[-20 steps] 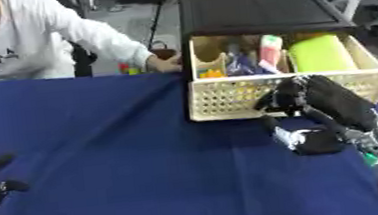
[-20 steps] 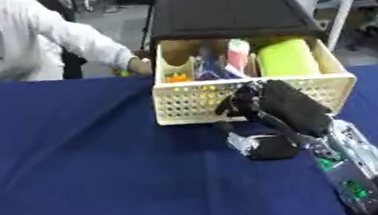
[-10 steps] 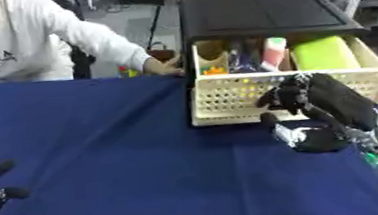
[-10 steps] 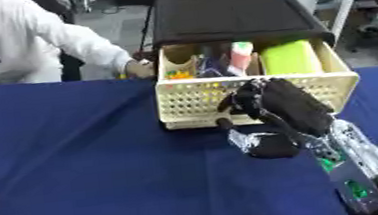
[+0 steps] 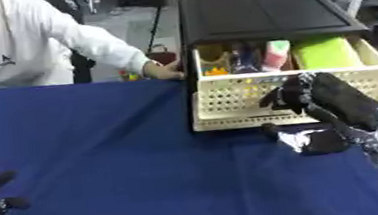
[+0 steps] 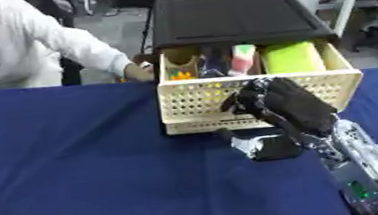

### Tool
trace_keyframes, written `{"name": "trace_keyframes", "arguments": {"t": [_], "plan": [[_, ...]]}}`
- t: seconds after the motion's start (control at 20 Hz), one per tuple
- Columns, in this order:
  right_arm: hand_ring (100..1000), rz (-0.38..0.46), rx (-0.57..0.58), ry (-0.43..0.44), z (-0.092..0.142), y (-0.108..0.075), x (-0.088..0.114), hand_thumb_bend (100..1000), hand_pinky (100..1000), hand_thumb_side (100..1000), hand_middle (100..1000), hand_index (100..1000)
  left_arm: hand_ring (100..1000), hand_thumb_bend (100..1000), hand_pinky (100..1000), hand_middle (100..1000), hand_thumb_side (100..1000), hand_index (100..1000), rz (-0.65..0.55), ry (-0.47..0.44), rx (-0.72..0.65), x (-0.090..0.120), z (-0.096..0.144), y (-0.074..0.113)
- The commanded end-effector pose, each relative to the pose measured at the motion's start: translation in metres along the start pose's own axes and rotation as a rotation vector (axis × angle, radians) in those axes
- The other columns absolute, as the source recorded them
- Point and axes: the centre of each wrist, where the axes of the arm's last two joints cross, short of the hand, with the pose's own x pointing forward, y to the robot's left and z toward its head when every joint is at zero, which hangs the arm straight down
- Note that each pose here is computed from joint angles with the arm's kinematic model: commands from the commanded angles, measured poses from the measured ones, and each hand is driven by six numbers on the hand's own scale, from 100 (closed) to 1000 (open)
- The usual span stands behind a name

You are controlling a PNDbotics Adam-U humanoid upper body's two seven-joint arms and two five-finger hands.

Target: Pick up objects from table and place into drawer.

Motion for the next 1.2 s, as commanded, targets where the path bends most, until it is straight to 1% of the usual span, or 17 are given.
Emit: {"name": "trace_keyframes", "arguments": {"t": [0.05,0.45,1.2], "plan": [[273,0.030,0.026,0.013,0.005,-0.007,-0.011,373,204,1000,302,657,796,100,537,862,1000,817,-0.008,-0.025,-0.014,0.004,-0.003,-0.002],[274,0.038,0.047,0.017,0.003,-0.009,-0.019,377,205,1000,303,656,796,100,537,863,1000,818,-0.006,-0.036,-0.022,0.002,-0.003,-0.004],[278,0.082,0.013,0.070,-0.002,-0.014,-0.029,375,206,1000,303,662,796,100,537,864,1000,819,-0.011,-0.047,-0.032,0.001,-0.005,-0.008]]}}
